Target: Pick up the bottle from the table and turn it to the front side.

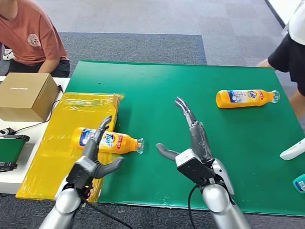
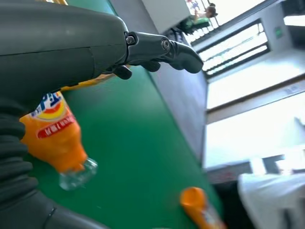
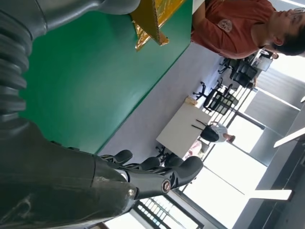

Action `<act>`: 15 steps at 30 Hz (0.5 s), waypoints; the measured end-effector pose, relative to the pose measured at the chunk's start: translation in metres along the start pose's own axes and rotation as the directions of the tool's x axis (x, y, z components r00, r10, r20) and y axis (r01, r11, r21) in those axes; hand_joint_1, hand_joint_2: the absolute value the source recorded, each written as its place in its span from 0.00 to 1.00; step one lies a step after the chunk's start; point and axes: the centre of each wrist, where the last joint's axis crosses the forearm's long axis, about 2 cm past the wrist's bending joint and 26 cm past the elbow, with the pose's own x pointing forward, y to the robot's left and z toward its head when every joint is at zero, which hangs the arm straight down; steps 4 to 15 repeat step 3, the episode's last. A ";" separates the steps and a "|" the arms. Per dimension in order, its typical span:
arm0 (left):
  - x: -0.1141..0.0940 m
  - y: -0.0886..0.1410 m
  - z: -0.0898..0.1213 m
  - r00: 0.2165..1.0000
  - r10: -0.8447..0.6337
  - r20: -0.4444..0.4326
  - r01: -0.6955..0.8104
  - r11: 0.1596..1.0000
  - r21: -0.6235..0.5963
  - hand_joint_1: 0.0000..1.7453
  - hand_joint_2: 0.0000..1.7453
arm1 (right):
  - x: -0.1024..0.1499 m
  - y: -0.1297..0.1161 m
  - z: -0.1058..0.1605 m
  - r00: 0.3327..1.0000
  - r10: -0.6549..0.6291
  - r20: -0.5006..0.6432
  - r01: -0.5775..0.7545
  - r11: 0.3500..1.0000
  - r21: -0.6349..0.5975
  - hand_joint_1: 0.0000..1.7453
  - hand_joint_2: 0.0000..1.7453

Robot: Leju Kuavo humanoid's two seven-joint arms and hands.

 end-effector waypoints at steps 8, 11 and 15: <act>0.016 0.005 0.010 0.972 0.204 0.115 -0.209 0.977 0.038 0.00 1.00 | 0.000 0.001 0.007 0.999 -0.039 -0.007 0.039 0.999 0.001 0.00 1.00; 0.016 0.005 0.010 0.972 0.204 0.115 -0.209 0.977 0.038 0.00 1.00 | 0.000 0.001 0.007 0.999 -0.039 -0.007 0.039 0.999 0.001 0.00 1.00; 0.016 0.005 0.010 0.972 0.204 0.115 -0.209 0.977 0.038 0.00 1.00 | 0.000 0.001 0.007 0.999 -0.039 -0.007 0.039 0.999 0.001 0.00 1.00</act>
